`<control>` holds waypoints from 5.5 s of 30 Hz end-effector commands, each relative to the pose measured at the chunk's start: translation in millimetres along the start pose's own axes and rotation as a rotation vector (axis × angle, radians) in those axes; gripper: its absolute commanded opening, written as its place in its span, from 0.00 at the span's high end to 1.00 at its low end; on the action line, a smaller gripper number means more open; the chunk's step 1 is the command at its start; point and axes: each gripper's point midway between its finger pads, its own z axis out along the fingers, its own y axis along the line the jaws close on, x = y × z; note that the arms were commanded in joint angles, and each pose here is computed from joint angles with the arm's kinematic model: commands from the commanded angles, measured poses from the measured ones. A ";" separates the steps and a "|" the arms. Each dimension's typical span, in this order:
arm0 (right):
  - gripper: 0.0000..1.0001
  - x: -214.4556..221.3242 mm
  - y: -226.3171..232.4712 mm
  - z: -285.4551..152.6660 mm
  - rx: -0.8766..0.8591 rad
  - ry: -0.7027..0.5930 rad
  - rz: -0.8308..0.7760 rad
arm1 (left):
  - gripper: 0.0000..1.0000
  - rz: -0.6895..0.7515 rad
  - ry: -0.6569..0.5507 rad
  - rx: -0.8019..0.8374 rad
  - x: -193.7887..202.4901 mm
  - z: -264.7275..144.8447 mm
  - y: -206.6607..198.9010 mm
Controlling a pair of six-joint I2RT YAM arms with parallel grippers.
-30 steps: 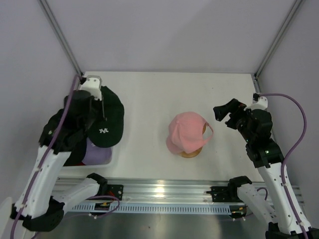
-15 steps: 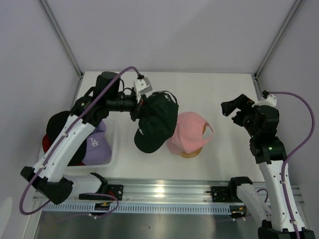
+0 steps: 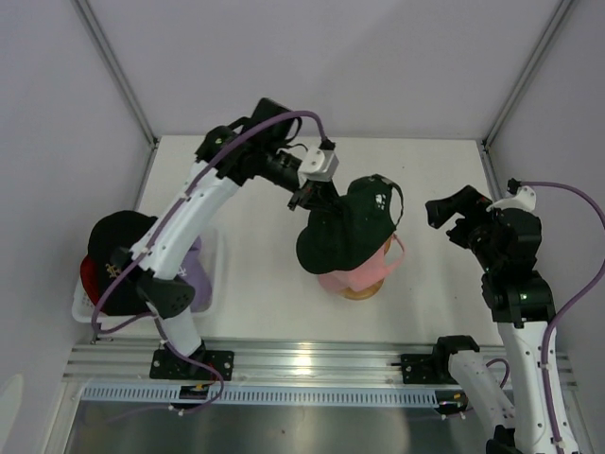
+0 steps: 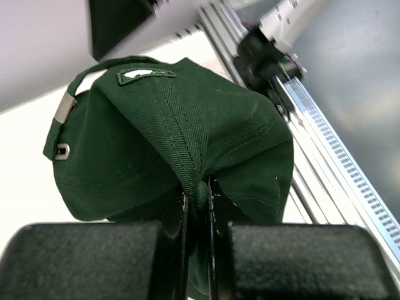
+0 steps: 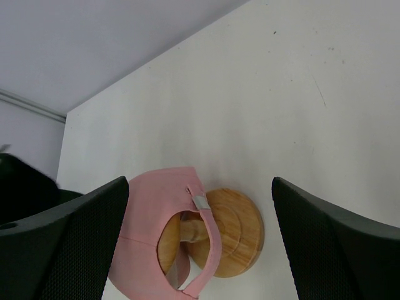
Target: Stack the hats
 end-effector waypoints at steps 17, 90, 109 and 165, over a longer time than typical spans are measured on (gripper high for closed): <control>0.01 53.4 48.5 -20.4 -0.366 0.211 0.028 | 0.99 -0.013 0.071 0.174 66.1 38.8 -1.3; 0.29 86.4 30.1 21.5 -0.146 0.361 -0.087 | 0.00 -0.395 0.016 -0.621 41.6 -23.0 82.6; 0.42 96.5 34.1 34.2 -0.158 0.426 -0.130 | 0.01 -0.428 0.054 -0.739 78.1 -39.8 61.9; 0.43 180.8 -58.8 19.5 0.115 0.462 -0.059 | 0.00 -0.896 -0.179 -1.315 148.4 -135.1 -16.1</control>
